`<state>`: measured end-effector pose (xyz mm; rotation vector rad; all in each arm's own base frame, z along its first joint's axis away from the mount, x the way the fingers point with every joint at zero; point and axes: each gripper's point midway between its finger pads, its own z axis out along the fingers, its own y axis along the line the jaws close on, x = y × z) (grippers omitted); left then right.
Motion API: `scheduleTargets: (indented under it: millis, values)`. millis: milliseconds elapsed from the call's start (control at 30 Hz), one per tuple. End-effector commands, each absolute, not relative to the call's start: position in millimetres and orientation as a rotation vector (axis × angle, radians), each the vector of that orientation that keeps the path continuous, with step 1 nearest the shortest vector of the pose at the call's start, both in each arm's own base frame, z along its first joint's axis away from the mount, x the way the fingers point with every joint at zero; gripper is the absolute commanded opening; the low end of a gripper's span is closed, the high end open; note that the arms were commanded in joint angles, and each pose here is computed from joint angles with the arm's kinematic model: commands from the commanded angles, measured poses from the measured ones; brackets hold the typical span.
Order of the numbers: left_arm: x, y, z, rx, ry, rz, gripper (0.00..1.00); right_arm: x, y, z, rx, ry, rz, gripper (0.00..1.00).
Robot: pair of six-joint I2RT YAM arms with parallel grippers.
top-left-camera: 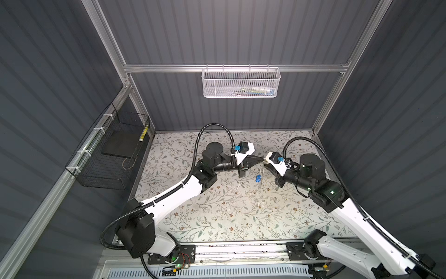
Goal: Put the keys on the keyring
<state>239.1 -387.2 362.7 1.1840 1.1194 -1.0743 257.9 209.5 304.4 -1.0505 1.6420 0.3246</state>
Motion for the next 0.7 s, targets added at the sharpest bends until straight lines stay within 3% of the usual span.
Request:
scheduleTargets:
  millis: [0,433,667]
  values:
    - [251,-385,377,1.098,1.08,-1.056,0.0,252,215,306,-1.11,1.635,0.338,0.0]
    - [258,-385,373,1.028,1.085,-1.071,0.0,257,221,304,-1.106,1.649,0.3,0.01]
    - [256,-383,370,1.049,1.09,-1.062,0.0,255,205,306,-1.042,1.663,0.239,0.32]
